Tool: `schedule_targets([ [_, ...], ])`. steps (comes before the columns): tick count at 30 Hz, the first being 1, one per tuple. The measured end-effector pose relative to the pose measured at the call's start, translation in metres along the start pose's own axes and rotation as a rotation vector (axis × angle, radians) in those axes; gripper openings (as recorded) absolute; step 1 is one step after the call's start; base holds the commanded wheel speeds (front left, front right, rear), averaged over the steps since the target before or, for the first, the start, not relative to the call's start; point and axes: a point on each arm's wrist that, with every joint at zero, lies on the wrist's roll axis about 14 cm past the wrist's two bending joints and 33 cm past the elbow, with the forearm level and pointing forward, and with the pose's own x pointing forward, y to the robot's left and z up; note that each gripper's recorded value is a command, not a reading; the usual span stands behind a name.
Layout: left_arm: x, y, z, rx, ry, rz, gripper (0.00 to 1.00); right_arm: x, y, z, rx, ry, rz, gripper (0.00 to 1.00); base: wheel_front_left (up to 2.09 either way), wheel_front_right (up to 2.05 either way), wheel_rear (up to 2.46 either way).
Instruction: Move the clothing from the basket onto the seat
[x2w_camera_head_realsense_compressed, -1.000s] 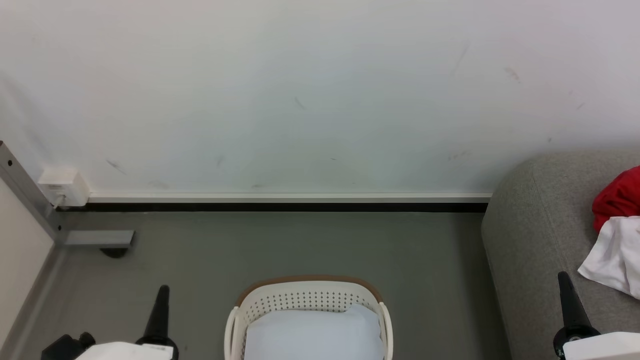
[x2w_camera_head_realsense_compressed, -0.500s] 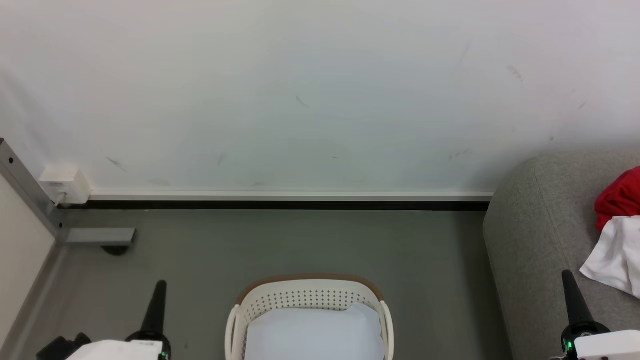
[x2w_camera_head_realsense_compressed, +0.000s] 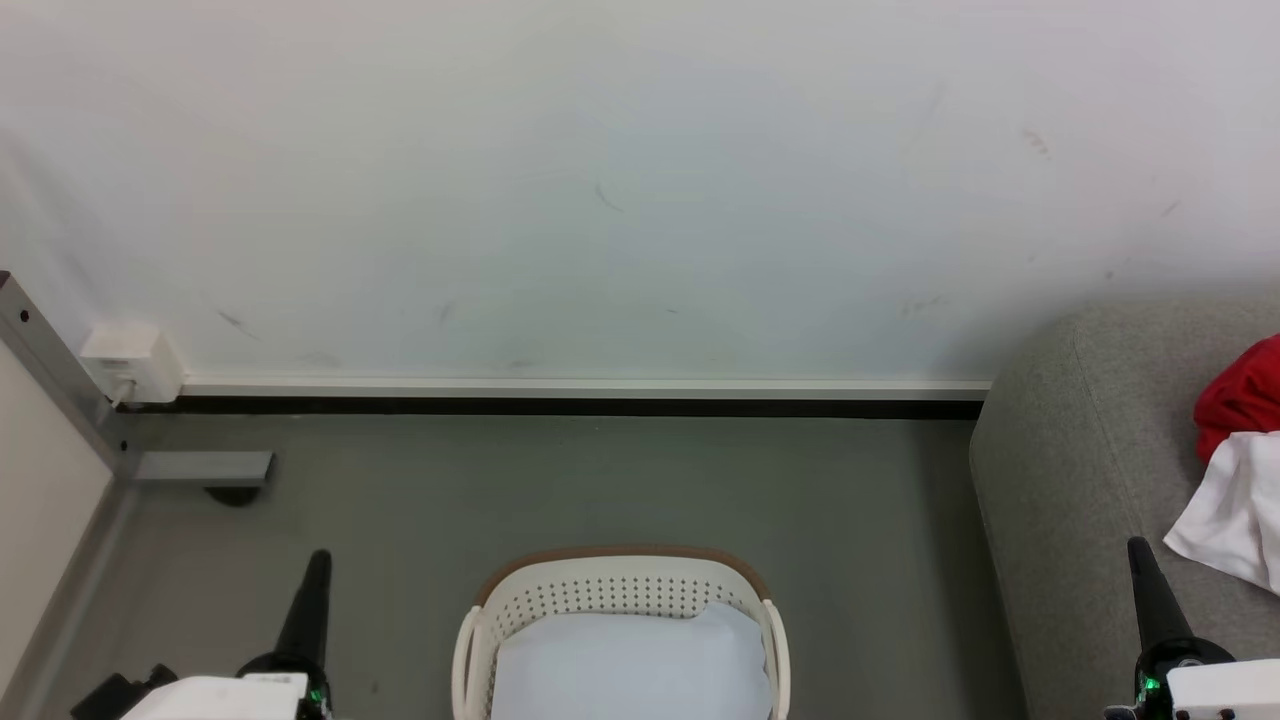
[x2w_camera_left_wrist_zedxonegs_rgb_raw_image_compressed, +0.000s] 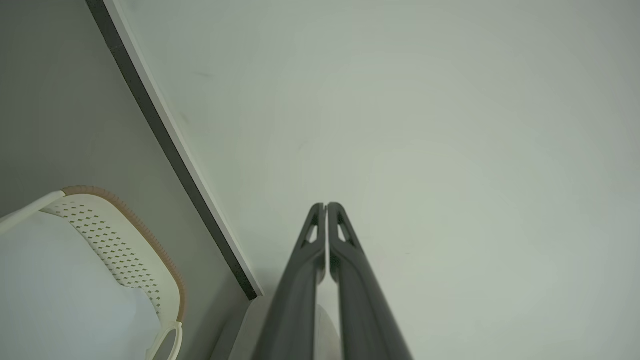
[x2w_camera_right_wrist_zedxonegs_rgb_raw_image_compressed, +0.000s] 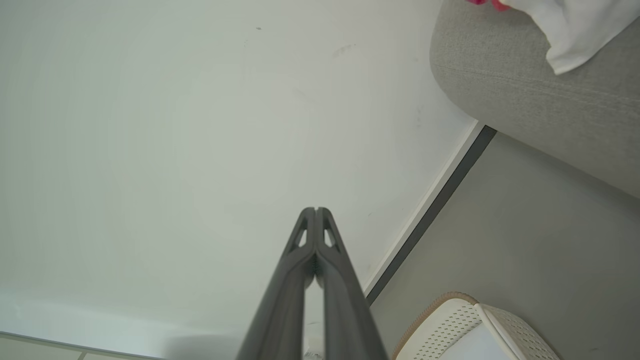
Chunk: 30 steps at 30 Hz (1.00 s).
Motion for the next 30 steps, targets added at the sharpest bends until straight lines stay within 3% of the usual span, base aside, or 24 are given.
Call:
schedule_targets([
  [30, 0.0020, -0.0066, 0.0054, -0.221, 0.003, -0.040, 0.00, 0.0034, 0.0012, 0.0024, 0.206, -0.001, 0.013, 0.00, 0.00, 0.00, 0.00],
])
